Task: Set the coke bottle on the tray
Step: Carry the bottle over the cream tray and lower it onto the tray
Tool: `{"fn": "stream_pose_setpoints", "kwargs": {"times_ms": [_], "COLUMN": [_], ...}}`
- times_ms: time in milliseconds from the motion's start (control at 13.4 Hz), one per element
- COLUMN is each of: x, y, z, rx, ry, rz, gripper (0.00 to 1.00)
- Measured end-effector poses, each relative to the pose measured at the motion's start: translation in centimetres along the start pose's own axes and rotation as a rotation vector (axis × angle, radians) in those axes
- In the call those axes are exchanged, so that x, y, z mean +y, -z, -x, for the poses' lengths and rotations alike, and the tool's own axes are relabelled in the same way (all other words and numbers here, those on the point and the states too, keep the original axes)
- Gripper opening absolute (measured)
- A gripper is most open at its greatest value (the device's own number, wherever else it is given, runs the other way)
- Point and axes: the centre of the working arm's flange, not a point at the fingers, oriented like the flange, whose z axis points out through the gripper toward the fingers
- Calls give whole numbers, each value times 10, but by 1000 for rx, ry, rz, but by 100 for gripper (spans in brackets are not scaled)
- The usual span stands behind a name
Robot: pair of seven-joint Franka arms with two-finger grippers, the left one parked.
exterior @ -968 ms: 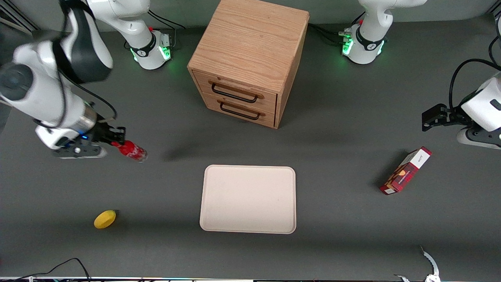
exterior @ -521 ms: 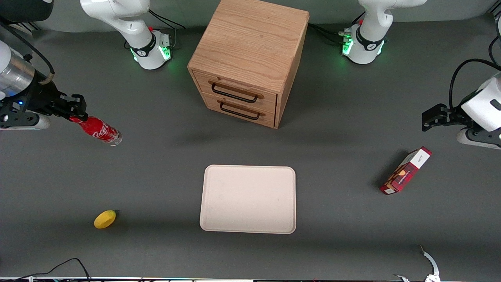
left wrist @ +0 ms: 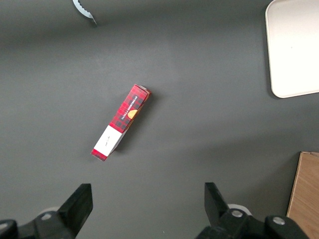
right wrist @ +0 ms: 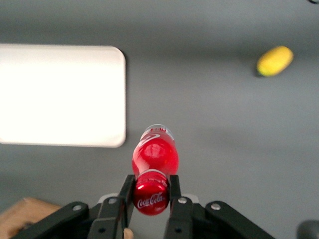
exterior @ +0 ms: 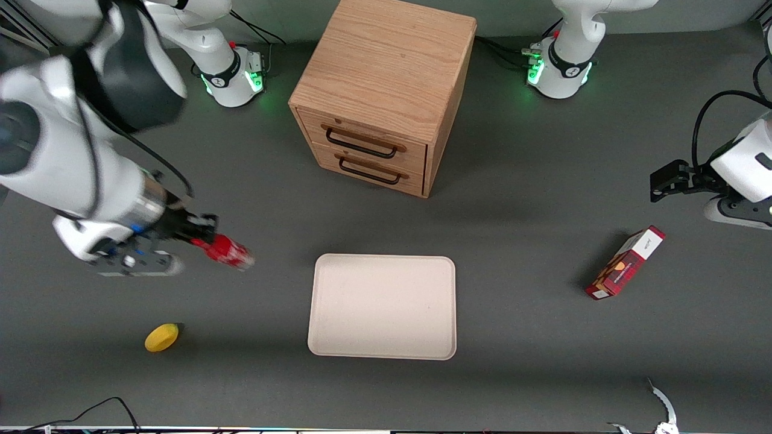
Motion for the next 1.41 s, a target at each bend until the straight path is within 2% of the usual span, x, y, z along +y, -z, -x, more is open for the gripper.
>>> {"fn": "stream_pose_setpoints", "kwargs": {"times_ms": [298,596,819,1415], "x": [-41,-73,-95,-98], "y": [-70,-123,-157,-197], "z": [-32,-41,-43,-49], "rx": [76,98,129,138], "ry": [-17,4,17,16], "rz": [-48,-69,-65,-58], "gripper": [31,31,31,31]}}
